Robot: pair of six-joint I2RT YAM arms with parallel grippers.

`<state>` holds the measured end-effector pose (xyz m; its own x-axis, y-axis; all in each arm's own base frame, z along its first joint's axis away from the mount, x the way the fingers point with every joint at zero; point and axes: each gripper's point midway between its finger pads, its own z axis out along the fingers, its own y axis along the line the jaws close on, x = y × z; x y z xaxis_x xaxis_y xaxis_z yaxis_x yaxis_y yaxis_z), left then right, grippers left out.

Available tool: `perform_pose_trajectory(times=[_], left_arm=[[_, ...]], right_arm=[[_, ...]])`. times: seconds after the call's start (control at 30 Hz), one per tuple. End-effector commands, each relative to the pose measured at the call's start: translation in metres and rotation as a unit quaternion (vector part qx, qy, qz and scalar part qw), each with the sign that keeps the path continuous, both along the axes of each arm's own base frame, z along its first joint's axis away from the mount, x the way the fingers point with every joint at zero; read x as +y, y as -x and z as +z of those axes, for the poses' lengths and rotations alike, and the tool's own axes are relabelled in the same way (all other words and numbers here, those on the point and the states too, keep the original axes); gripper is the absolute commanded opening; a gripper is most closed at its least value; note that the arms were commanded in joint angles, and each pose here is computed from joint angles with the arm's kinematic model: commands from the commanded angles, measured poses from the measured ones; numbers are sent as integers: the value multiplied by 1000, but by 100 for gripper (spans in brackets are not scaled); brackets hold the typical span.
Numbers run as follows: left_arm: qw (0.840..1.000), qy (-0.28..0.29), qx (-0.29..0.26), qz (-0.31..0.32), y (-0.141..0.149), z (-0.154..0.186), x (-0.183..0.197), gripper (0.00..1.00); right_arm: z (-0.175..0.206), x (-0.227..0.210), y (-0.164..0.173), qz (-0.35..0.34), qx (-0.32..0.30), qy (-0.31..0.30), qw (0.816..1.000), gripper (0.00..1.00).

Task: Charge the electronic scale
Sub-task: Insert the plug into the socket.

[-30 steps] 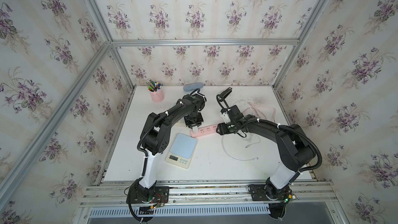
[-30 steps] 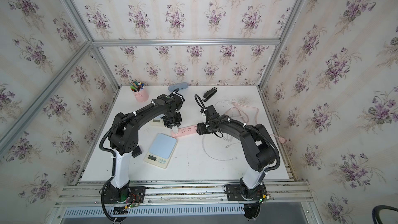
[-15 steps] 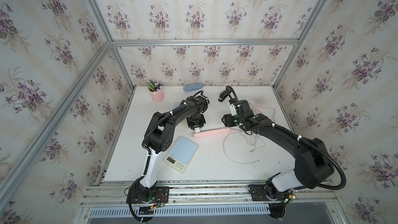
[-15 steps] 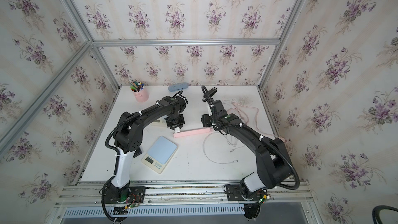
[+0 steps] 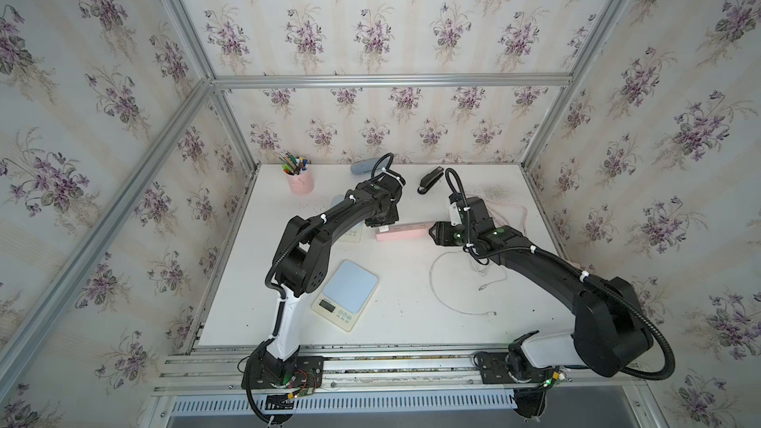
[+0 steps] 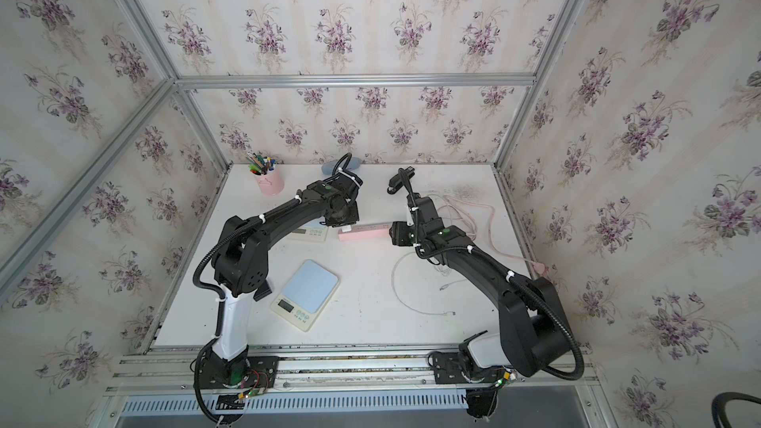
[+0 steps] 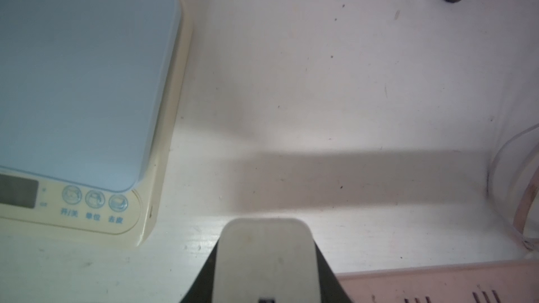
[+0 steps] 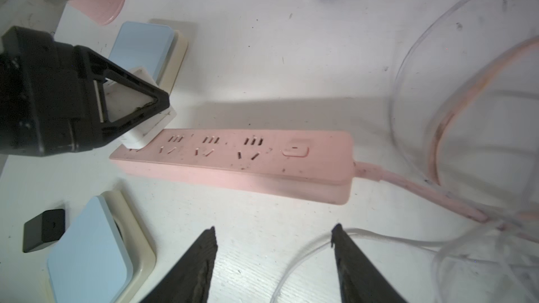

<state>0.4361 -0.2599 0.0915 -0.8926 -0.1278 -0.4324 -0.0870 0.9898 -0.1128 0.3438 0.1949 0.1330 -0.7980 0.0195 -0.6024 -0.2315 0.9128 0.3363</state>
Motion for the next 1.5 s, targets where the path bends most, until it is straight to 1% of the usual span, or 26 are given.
perform_pose_trajectory(times=[0.0, 0.1, 0.17, 0.23, 0.33, 0.4, 0.43, 0.47, 0.5, 0.53, 0.57, 0.67, 0.8, 0.93, 1.03, 1.13, 1.23, 1.27, 1.37, 1.47], left_arm=[[992, -25, -126, -14, -37, 25, -3, 0], [986, -11, -168, -13, -41, 19, -3, 0], [981, 5, -191, -12, -42, 12, -4, 2], [977, 25, -213, -15, -42, 7, -7, 6], [969, 41, -241, -20, -39, -2, -10, 8], [969, 37, -244, -26, -36, -9, -12, 9], [969, 35, -243, -31, -35, -12, -14, 12], [969, 34, -243, -34, -33, -14, -15, 15], [969, 33, -243, -36, -31, -16, -15, 21], [969, 30, -243, -37, -28, -19, -14, 32], [970, 30, -240, -36, -26, -21, -12, 40], [972, 27, -232, -36, -18, -24, -7, 57], [975, 23, -215, -39, -7, -18, 0, 73], [976, 31, -210, -47, 2, 0, 7, 84], [976, 55, -202, -56, 6, 18, 11, 85], [975, 95, -190, -68, 7, 33, 13, 85], [973, 134, -175, -70, 1, 44, 16, 85], [974, 139, -167, -70, -2, 46, 17, 85], [979, 140, -116, -97, -9, 44, 5, 79], [982, 136, -49, -119, -8, 30, -9, 72]], right_arm=[[22, 27, -17, 18, -20, -49, 998, 65], [21, 55, -29, 53, -25, -62, 996, 66], [6, 71, -35, 68, -10, -72, 995, 66], [-15, 80, -40, 77, 1, -69, 995, 66], [-45, 80, -48, 68, 13, -48, 996, 65], [-60, 76, -46, 64, 23, -36, 997, 65], [-66, 73, -45, 62, 27, -29, 997, 65], [-72, 70, -43, 60, 29, -22, 998, 65], [-77, 67, -41, 60, 31, -15, 998, 64], [-83, 65, -40, 60, 34, -6, 998, 64], [-89, 62, -39, 60, 38, 3, 997, 64], [-105, 56, -36, 60, 47, 25, 997, 64], [-119, 51, -34, 64, 54, 45, 995, 63], [-118, 48, -34, 64, 49, 54, 995, 62], [-110, 46, -36, 66, 36, 63, 995, 62], [-101, 46, -38, 72, 23, 65, 995, 61], [-107, 44, -34, 74, 31, 70, 994, 60], [-112, 42, -31, 74, 35, 72, 994, 60], [-122, 39, -24, 73, 45, 71, 994, 60], [-130, 36, -18, 69, 49, 73, 994, 59]])
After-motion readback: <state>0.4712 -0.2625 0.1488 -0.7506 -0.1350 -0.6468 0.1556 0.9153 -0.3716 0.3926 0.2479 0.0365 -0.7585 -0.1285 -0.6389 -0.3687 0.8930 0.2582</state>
